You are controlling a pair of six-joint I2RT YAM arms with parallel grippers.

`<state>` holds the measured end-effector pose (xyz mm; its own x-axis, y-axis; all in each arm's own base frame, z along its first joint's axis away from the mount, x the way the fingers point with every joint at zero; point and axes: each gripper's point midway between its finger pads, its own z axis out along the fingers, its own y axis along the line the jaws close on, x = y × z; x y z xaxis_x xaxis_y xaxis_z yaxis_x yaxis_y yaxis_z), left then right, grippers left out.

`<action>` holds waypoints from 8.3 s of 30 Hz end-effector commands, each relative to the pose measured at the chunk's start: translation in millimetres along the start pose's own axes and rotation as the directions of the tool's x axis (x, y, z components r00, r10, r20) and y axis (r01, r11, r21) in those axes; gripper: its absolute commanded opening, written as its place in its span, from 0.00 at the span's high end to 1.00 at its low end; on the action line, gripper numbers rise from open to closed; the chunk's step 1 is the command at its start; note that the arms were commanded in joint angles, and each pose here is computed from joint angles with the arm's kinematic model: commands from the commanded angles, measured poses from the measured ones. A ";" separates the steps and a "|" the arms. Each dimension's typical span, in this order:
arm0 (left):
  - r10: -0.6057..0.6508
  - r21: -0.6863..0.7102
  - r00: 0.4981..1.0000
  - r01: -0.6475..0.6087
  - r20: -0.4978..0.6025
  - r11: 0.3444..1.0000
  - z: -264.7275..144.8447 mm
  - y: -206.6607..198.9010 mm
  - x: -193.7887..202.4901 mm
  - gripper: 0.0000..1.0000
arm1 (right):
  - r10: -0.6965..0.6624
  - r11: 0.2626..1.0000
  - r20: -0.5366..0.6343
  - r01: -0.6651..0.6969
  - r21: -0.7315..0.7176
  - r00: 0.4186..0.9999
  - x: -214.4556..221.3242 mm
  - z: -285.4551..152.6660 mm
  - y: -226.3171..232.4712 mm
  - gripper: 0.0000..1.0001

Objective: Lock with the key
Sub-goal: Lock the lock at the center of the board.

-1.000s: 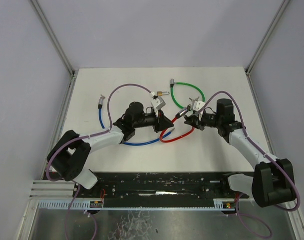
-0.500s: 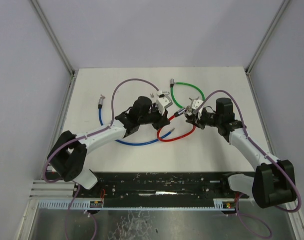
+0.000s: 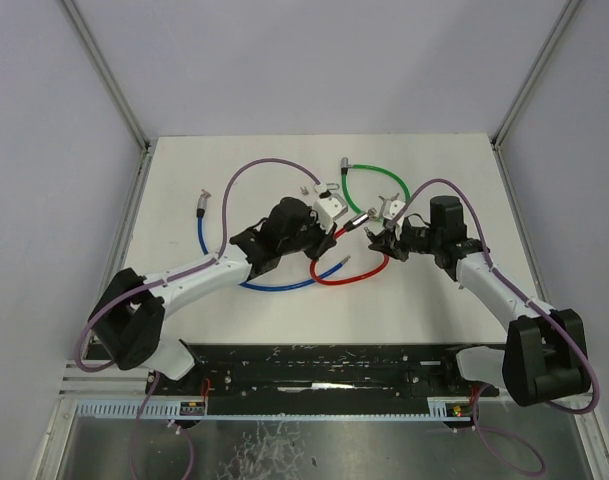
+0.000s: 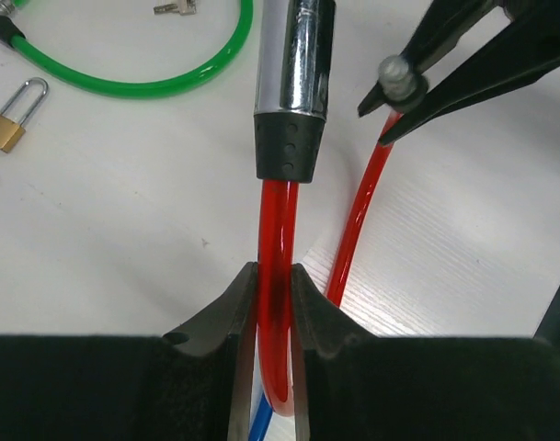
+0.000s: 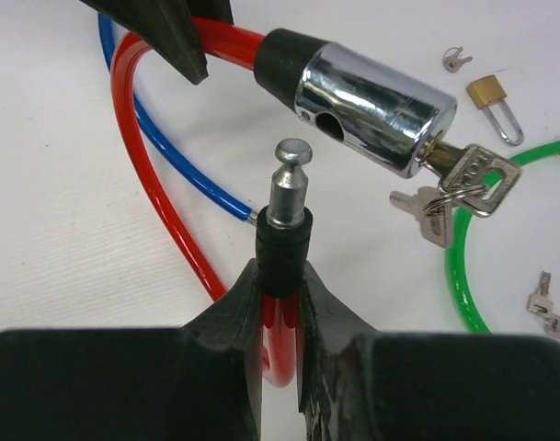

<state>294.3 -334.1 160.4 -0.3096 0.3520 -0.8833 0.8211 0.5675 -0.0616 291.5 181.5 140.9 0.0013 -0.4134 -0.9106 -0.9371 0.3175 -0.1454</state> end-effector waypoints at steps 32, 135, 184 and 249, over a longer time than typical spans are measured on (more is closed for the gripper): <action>0.479 -0.248 0.878 -0.468 -0.020 0.848 -5.1 -22.8 8.1 1.00 | 0.181 0.973 0.158 -0.153 -0.175 0.971 -6.4 -5.1 31.7 1.00; 0.614 -0.174 0.773 -0.634 -0.159 0.753 13.8 -46.0 44.5 1.00 | 0.209 0.963 0.072 -0.193 -0.187 0.975 19.5 -14.3 42.3 1.00; 0.440 0.095 0.894 -0.432 -0.088 0.897 23.1 -50.6 23.5 1.00 | 0.084 0.992 0.277 -0.053 -0.117 0.957 -64.8 -25.5 8.0 1.00; 0.422 -0.049 0.899 -0.430 -0.117 0.902 -7.3 -21.2 -32.7 1.00 | 0.184 0.949 0.166 -0.131 -0.288 0.969 -85.2 -14.6 28.2 1.00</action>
<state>281.1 -347.7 171.3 -0.1283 0.6386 -0.7588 0.8846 0.4196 0.2036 255.2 192.7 186.2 -0.2645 -0.3285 -0.9067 -0.9537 0.2284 0.1954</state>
